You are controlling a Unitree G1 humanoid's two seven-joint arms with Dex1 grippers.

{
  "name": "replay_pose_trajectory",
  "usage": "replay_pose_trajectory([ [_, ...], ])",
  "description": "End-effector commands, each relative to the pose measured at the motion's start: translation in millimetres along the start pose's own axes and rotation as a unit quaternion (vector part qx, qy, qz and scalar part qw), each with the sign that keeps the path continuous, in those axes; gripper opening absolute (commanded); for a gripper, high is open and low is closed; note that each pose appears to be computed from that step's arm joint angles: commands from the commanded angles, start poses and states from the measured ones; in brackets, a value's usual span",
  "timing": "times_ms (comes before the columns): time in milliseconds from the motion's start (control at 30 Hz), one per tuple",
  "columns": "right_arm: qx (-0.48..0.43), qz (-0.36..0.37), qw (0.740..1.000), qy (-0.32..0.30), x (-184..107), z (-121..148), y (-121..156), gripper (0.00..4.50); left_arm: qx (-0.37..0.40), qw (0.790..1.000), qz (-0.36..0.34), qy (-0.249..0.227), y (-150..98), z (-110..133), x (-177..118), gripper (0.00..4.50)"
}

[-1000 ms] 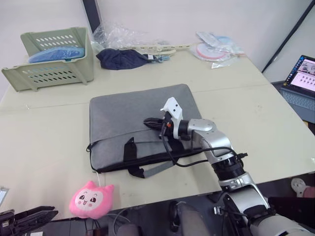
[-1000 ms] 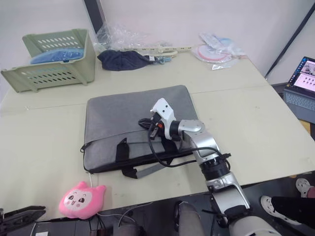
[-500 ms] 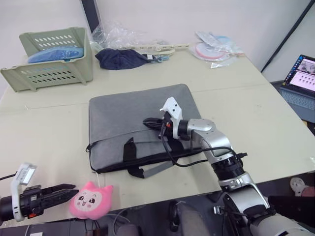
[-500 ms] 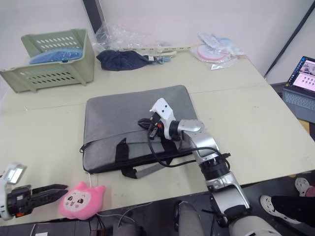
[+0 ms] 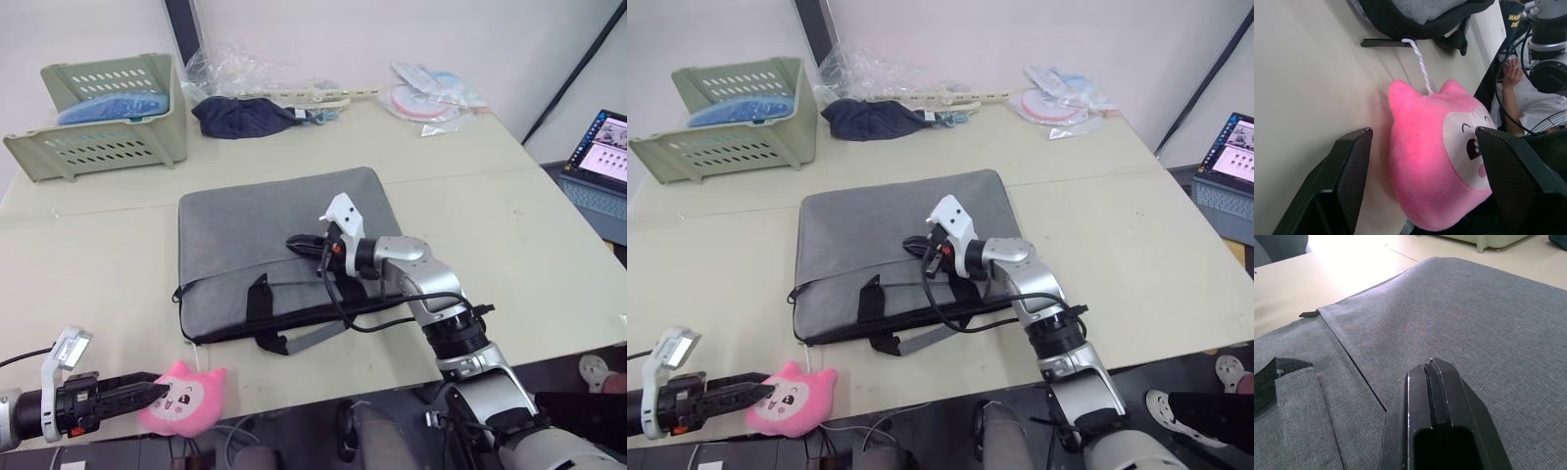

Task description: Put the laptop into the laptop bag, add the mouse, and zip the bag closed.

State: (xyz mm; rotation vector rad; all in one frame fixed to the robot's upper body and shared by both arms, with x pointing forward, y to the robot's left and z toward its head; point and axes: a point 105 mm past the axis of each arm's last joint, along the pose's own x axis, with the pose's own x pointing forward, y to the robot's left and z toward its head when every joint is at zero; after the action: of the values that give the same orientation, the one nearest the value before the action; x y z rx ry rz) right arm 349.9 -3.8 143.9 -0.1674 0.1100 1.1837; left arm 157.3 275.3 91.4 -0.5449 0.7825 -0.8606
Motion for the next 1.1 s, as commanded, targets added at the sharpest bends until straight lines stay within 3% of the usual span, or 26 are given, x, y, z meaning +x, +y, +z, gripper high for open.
replay_pose_trajectory([
  [33,0.059,0.007,0.995,0.076,0.7,-49.2,8.9,0.00,-0.002,0.999,-0.040,0.015,-13.7,-6.9,16.5,3.62],
  [433,0.060,0.007,0.995,0.077,1.0,-49.3,8.8,0.00,-0.016,0.998,-0.056,0.007,-16.9,-8.4,22.7,3.62],
  [533,0.061,0.008,0.995,0.077,1.0,-49.5,9.0,0.00,-0.021,0.999,-0.049,0.002,-14.8,-7.8,23.2,2.71],
  [600,0.060,0.008,0.995,0.077,0.8,-49.6,8.9,0.00,-0.023,0.999,-0.044,0.004,-13.9,-8.5,22.7,1.76],
  [633,0.060,0.008,0.995,0.077,0.6,-49.5,8.7,0.00,-0.024,0.999,-0.044,0.003,-13.8,-8.5,22.4,1.05],
  [733,0.060,0.007,0.995,0.077,0.0,-49.6,7.9,0.00,-0.024,0.999,-0.045,0.005,-14.7,-9.7,21.7,0.02],
  [1100,0.059,0.008,0.995,0.076,2.4,-48.6,8.5,0.00,-0.021,0.997,-0.073,0.032,-21.7,-18.5,36.8,0.02],
])
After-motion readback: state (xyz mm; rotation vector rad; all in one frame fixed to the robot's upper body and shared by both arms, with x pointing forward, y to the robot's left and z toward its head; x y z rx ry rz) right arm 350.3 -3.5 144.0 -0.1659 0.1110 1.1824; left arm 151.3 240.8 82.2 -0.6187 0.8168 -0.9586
